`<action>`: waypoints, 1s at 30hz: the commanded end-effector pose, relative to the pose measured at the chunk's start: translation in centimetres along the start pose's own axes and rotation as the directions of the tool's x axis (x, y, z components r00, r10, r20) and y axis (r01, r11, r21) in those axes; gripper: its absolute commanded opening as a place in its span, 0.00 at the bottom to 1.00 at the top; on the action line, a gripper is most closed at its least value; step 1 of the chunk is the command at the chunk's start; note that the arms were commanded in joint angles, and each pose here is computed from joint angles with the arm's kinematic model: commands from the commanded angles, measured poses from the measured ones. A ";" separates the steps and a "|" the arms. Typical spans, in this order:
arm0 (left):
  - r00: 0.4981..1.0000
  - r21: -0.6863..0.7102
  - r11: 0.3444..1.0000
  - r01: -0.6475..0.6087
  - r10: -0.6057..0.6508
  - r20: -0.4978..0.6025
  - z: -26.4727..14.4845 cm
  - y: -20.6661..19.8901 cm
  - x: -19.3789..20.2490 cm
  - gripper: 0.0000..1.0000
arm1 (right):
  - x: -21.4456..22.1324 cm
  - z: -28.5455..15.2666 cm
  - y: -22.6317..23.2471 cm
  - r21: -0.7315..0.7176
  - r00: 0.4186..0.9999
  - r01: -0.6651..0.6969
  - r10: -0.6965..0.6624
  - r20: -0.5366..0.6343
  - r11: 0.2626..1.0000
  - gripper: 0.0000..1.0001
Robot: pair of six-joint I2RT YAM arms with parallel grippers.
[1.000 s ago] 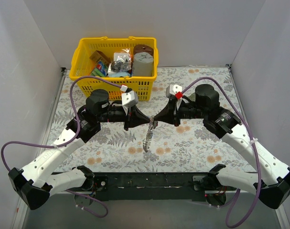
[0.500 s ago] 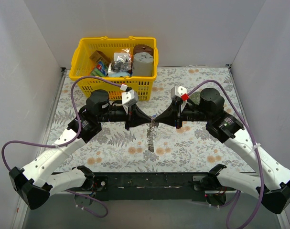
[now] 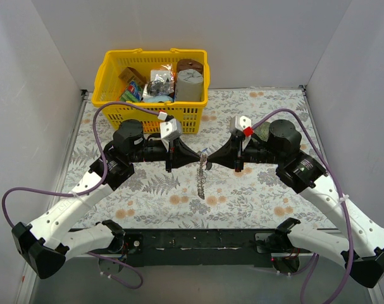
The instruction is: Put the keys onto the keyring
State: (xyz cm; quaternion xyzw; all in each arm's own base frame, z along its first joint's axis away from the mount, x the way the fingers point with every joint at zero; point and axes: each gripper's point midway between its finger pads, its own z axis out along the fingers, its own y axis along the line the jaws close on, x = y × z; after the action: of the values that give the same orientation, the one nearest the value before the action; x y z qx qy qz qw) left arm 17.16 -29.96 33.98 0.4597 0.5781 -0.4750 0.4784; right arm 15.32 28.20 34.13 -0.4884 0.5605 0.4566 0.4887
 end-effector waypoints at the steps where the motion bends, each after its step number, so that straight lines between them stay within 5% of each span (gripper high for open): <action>1: 0.997 -0.006 0.999 -0.049 0.049 0.055 -0.4 -0.3 -1.6 0.00 | -0.9 -0.2 0.5 -0.016 0.999 0.027 -0.027 0.024 1.000 0.01; 30: 1.000 0.025 1.000 -0.014 0.013 0.027 0.1 -0.3 -0.9 0.00 | -2.2 1.1 0.4 -0.076 0.997 0.013 -0.008 0.071 0.997 0.01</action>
State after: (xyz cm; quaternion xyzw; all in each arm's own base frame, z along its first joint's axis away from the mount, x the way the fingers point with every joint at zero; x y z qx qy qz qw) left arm 17.14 -30.09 33.67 0.4581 0.5812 -0.4800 0.4712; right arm 15.32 29.13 34.13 -0.4873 0.5548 0.4808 0.4728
